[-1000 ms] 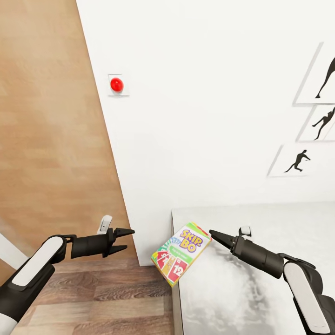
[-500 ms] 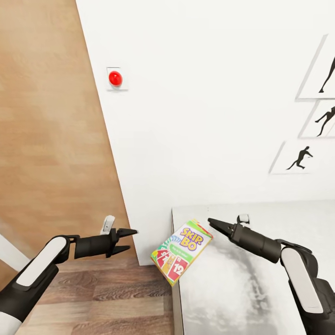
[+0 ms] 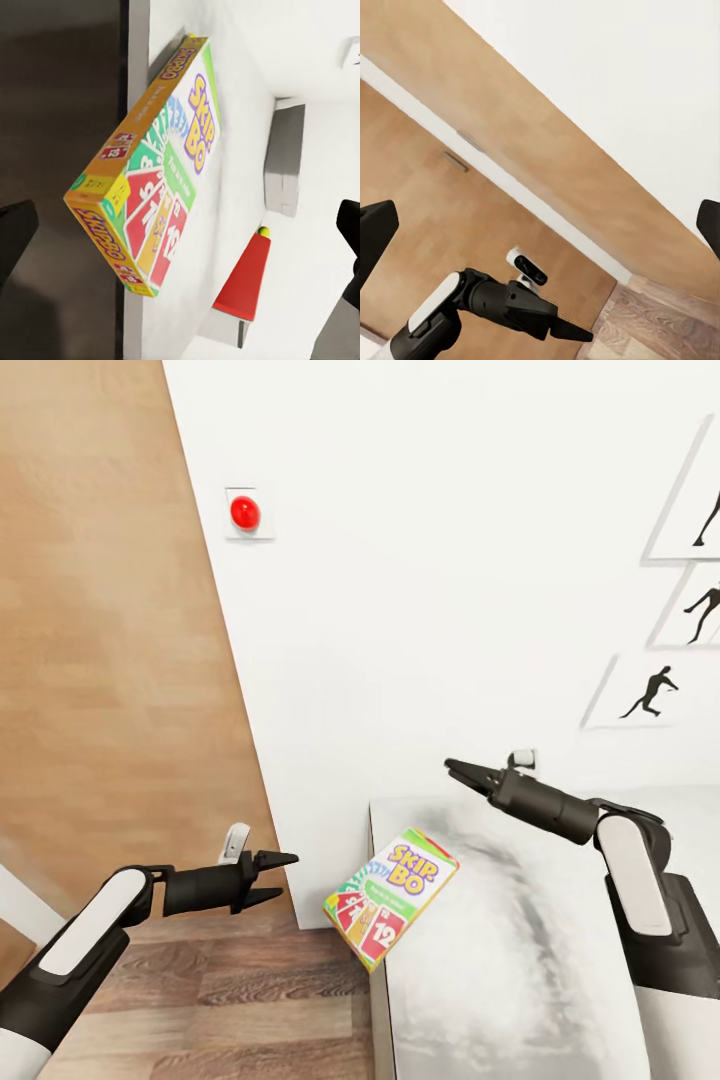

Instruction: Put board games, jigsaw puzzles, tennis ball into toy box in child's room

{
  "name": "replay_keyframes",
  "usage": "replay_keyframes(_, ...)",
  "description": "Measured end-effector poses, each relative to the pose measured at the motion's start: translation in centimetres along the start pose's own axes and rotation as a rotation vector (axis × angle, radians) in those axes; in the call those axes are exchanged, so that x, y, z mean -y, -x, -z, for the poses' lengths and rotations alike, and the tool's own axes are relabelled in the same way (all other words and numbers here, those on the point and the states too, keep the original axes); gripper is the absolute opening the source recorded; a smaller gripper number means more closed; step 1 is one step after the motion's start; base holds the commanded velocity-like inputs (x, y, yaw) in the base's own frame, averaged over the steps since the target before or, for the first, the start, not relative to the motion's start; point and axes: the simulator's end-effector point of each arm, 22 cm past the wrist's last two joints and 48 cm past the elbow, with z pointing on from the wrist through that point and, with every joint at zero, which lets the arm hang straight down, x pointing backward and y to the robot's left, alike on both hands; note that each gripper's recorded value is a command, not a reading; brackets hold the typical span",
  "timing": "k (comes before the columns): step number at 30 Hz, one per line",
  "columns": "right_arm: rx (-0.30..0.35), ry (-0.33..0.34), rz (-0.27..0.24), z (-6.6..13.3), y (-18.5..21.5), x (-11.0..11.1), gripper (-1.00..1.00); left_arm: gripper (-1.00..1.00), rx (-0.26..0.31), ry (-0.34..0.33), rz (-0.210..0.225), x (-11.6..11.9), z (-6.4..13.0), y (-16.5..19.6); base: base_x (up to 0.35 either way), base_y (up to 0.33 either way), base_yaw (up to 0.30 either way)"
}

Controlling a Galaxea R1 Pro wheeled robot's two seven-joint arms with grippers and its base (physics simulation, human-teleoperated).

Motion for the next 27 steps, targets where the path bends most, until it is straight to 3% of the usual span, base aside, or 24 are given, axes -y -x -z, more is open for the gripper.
replay_keyframes(5,-0.024,-0.024,-0.016,-1.3,-0.3,1.7,1.00,1.00,0.000,-0.001,0.001,-0.6,-0.3,0.0,0.000,0.000,0.000)
replay_keyframes(9,-0.050,-0.070,-0.061,-2.5,-1.1,4.4,1.00,1.00,0.003,-0.005,0.002,-1.1,-0.4,0.1,0.000,0.000,0.000)
replay_keyframes(14,-0.113,-0.141,-0.102,-5.1,-3.1,7.3,1.00,1.00,0.003,0.003,0.011,-2.3,-0.4,0.1,0.000,0.000,0.000)
replay_keyframes(20,-0.137,-0.160,-0.128,-6.8,-4.9,8.4,1.00,1.00,0.007,0.023,0.063,-5.1,-0.5,0.2,0.000,0.000,0.000)
replay_keyframes(27,-0.137,-0.151,-0.126,-7.5,-5.4,8.7,1.00,1.00,0.009,0.030,0.081,-6.9,-0.6,0.2,0.000,0.000,0.000)
